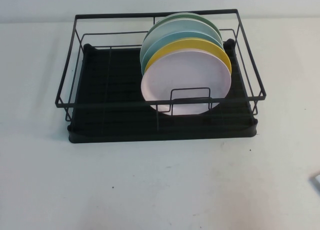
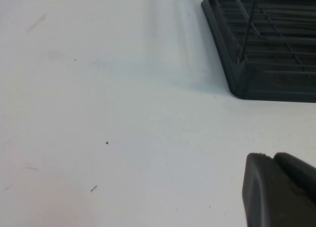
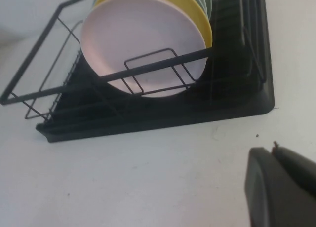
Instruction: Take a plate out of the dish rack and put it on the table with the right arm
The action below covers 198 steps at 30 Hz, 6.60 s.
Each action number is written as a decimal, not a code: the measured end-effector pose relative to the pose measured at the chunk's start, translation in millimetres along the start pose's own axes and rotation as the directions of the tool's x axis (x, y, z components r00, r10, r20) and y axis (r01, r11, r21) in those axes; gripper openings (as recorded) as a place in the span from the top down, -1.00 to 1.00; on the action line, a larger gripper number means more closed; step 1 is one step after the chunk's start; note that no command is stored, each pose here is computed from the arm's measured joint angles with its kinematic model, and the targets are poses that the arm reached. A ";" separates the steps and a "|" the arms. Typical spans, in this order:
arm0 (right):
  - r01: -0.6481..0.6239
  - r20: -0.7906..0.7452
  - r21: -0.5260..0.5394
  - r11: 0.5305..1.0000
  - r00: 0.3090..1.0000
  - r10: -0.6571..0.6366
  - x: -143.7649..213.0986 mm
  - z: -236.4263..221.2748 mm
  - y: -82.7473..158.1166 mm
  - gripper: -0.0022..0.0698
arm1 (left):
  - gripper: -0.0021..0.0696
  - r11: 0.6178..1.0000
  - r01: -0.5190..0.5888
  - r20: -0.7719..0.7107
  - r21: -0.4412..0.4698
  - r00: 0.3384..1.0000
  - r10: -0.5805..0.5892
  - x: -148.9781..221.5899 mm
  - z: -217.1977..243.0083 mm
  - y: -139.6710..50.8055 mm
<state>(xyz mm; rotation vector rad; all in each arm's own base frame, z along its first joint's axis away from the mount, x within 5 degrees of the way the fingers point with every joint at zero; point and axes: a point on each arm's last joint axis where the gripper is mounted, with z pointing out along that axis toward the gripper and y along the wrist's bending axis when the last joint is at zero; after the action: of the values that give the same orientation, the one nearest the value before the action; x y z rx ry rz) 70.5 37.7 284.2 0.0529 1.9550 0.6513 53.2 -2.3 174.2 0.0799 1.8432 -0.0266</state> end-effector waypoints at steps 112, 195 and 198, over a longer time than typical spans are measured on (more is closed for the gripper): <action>0.907 0.104 -0.331 0.261 0.310 -0.945 -184.8 242.3 96.9 0.73 | 0.95 1.000 0.000 0.000 0.000 1.000 0.000 0.0 0.0 0.0; 0.035 -0.644 0.046 0.998 0.765 0.003 9.8 246.0 11.3 0.02 | 0.95 1.000 0.000 0.000 0.000 1.000 0.000 0.0 0.0 0.0; 0.071 -0.619 -0.018 0.997 0.782 -0.067 -8.8 223.0 23.6 0.41 | 0.95 1.000 0.000 0.000 0.000 1.000 0.000 0.0 0.0 0.0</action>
<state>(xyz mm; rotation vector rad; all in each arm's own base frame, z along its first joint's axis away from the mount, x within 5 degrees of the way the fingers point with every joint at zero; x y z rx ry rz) 258.2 148.3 230.0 -0.2649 2.5828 0.6653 53.2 -2.3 174.2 0.0799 1.8432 -0.0266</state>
